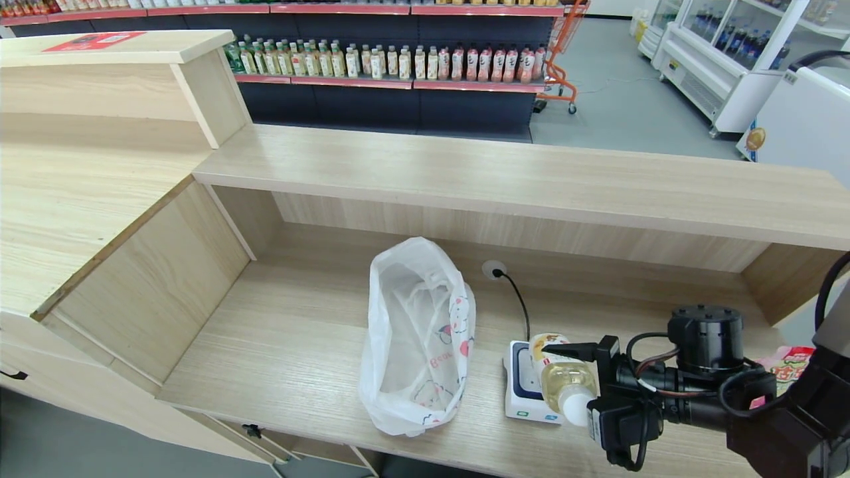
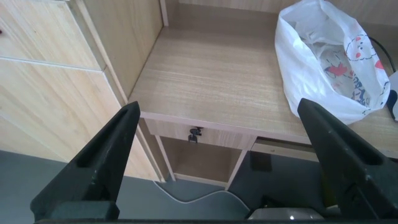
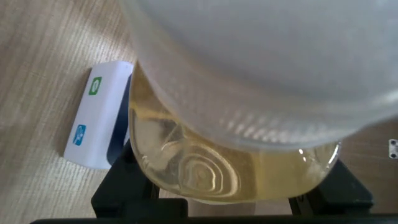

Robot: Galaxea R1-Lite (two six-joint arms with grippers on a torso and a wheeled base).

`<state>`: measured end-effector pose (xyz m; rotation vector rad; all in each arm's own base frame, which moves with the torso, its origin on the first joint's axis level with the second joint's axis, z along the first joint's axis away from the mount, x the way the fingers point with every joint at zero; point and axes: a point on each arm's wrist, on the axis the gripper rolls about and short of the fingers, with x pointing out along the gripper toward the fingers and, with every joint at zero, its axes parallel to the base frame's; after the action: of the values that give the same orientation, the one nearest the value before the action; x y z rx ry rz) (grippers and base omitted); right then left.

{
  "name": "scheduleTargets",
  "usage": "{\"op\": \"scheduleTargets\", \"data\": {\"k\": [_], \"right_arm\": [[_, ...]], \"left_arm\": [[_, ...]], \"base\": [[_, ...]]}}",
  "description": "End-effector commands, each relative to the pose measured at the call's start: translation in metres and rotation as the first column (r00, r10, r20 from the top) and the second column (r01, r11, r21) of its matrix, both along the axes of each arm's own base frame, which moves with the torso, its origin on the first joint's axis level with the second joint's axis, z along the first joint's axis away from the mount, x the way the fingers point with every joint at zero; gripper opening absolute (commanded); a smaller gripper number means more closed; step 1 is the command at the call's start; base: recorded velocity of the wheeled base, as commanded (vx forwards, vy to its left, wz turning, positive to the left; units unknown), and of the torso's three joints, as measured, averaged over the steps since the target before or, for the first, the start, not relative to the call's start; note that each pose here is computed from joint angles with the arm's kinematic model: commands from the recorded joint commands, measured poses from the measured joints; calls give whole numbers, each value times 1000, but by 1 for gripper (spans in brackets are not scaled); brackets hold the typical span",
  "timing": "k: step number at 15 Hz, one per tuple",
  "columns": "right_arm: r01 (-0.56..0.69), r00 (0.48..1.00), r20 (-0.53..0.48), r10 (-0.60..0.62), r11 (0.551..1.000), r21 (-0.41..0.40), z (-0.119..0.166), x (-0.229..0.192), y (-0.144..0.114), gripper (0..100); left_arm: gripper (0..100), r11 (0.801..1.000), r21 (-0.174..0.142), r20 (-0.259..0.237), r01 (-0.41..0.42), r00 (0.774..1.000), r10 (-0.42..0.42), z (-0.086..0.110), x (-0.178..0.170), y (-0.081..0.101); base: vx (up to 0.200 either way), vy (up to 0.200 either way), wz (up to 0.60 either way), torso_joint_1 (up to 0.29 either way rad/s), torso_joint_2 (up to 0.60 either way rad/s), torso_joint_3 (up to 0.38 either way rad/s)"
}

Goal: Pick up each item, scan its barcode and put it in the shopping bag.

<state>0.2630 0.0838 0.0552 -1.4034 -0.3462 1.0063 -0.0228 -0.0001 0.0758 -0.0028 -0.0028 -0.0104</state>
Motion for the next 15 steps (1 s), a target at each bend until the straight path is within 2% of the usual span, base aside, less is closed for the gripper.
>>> {"op": "scheduleTargets", "data": {"k": [1,15], "right_arm": [[1,1000,4,-1,1000,7,-8,3,1,0],[0,1000,-1,0,1000,6,-19,7,2,0]], "left_arm": [[100,1000,-2,0,0,1000,0,0,0,0],[100,1000,0,0,0,1000,0,0,0,0]], "base": [[0,0,0,0,0,0],[0,0,0,0,0,0]]}}
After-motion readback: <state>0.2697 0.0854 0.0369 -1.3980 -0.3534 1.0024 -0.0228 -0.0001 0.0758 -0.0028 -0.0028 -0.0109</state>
